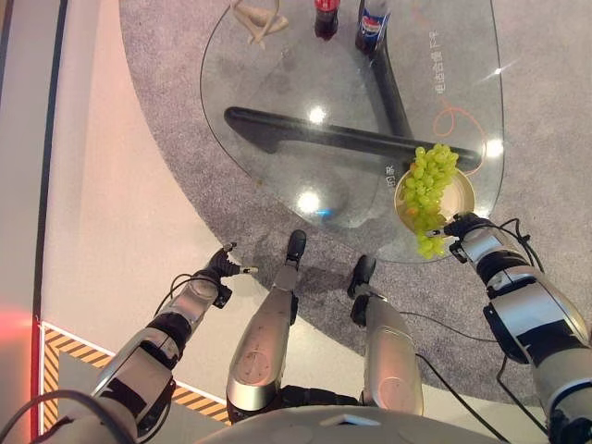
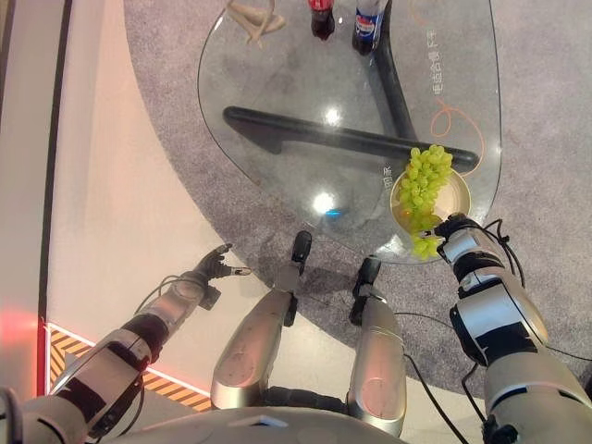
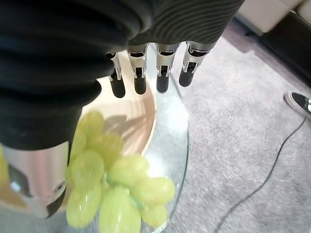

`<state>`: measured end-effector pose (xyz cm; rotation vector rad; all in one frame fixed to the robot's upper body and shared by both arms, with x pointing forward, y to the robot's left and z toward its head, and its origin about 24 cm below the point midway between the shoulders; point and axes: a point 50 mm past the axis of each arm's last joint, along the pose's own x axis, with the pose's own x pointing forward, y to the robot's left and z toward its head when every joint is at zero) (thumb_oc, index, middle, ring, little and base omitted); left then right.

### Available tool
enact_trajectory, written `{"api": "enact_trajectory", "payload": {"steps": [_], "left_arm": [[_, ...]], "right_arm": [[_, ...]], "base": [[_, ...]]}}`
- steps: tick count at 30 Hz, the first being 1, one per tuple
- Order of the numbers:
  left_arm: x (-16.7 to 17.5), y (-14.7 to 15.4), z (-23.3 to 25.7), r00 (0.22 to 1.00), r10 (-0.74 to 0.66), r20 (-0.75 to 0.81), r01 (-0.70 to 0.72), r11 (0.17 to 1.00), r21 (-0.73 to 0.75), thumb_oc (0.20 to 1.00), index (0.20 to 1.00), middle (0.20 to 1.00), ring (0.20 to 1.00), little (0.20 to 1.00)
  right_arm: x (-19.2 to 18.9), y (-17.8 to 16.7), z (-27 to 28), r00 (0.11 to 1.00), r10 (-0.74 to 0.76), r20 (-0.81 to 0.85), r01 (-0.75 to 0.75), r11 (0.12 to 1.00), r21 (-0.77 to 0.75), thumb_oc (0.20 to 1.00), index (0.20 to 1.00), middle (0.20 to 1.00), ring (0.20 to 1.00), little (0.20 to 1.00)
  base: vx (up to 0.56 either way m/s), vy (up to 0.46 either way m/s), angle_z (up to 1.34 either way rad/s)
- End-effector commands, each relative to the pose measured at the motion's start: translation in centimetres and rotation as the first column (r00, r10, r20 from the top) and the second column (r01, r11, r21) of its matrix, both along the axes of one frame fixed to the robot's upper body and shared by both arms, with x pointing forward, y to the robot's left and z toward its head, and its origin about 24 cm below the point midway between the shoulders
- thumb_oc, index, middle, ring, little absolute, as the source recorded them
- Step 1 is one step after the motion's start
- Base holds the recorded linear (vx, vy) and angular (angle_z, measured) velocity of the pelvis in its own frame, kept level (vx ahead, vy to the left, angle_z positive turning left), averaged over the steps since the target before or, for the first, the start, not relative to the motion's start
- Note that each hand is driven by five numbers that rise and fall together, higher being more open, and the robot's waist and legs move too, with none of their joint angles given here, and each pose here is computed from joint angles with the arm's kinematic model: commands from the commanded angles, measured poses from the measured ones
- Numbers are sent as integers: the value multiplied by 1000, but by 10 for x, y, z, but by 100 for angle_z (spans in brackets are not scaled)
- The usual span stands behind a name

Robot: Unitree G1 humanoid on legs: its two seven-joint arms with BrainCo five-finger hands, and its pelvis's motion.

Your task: Pick up fruits into the plate

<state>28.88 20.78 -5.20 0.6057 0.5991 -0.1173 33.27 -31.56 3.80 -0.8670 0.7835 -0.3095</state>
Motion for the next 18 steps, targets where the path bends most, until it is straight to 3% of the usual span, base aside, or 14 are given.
{"api": "enact_trajectory", "payload": {"steps": [1, 10, 13, 14, 18], "left_arm": [[-19, -4, -22, 996, 22, -83, -24, 1000, -21, 1000, 1000, 1000, 1000, 1000], [-73, 10, -58, 970, 56, -238, -80, 993, -92, 1000, 1000, 1000, 1000, 1000], [-96, 11, -72, 948, 65, -311, -111, 985, -133, 1000, 1000, 1000, 1000, 1000], [-110, 10, -79, 930, 74, -361, -140, 977, -160, 1000, 1000, 1000, 1000, 1000], [-142, 5, -95, 873, 101, -476, -240, 940, -241, 1000, 1000, 1000, 1000, 1000]], "right_arm": [[-30, -15, -29, 994, -101, 40, 100, 994, 33, 1000, 1000, 1000, 1000, 1000], [-97, 7, -103, 980, -174, 97, 136, 939, 315, 1000, 1000, 1000, 1000, 1000], [-121, 26, -128, 981, -187, 54, 137, 859, 494, 1000, 1000, 1000, 1000, 1000], [-139, 44, -145, 982, -187, 7, 147, 791, 594, 1000, 1000, 1000, 1000, 1000], [-178, 69, -173, 976, -167, -138, 216, 706, 675, 1000, 1000, 1000, 1000, 1000]], "base": [[99, -11, 1], [110, -12, -6], [155, 8, -8], [200, 28, -24], [186, 45, -14]]}}
